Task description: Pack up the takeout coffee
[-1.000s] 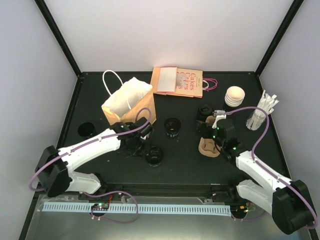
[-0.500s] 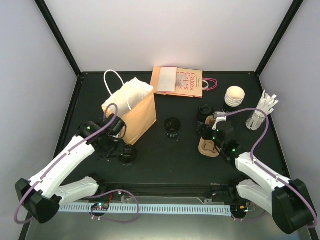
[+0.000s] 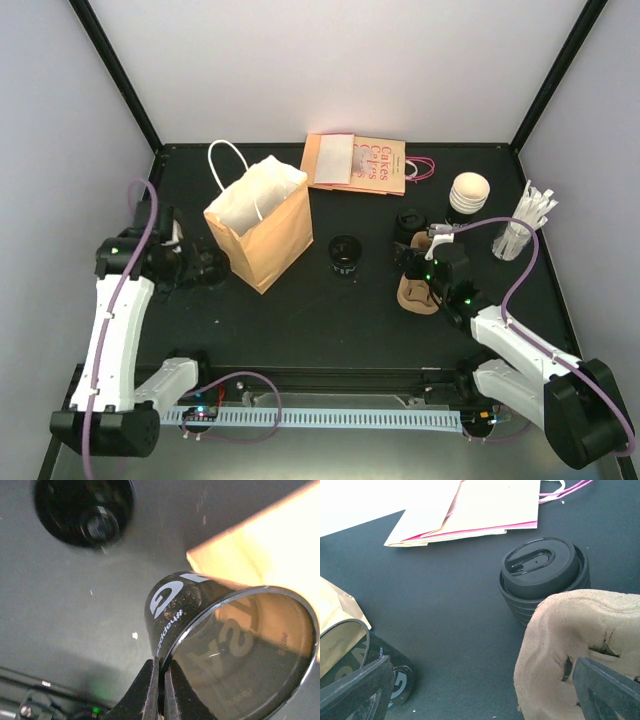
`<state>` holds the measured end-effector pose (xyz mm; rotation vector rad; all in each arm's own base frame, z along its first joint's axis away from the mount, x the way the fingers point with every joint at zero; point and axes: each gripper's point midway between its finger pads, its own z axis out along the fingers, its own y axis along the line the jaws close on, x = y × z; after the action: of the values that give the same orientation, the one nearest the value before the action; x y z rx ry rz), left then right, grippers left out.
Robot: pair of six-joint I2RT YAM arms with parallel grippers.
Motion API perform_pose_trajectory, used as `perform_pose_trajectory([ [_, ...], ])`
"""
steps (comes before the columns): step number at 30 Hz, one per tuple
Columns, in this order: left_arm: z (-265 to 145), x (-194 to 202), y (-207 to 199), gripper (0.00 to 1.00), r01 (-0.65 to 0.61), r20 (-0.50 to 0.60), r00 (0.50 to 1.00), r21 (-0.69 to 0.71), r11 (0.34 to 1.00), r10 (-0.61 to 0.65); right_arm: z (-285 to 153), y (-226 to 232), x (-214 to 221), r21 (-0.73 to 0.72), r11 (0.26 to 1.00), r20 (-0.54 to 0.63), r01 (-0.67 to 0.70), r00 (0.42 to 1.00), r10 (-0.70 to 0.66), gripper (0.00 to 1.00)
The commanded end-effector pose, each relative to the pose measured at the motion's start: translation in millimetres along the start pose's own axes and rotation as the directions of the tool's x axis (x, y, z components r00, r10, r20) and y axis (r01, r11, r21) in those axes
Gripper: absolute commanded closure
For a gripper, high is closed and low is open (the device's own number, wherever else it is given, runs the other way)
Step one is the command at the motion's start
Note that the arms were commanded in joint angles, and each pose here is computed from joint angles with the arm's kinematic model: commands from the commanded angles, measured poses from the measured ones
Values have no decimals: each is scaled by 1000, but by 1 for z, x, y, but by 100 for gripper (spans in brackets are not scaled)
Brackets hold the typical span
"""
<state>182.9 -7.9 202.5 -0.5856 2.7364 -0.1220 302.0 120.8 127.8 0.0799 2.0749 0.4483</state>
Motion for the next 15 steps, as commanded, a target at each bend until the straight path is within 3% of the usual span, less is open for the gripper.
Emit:
perform_pose_trajectory([
  [1,-36,-65,-3,98,134,229,960,140,981,-164,-2,2,-6,-8,1000,38,2,999,-1,0],
  [5,-49,-101,17,98,260,337,888,193,946,-312,0,2,-4,-10,1000,33,-1,999,2,0],
  [15,-18,-114,64,99,451,291,832,141,881,-472,3,0,0,-4,1000,20,-4,1000,4,0],
])
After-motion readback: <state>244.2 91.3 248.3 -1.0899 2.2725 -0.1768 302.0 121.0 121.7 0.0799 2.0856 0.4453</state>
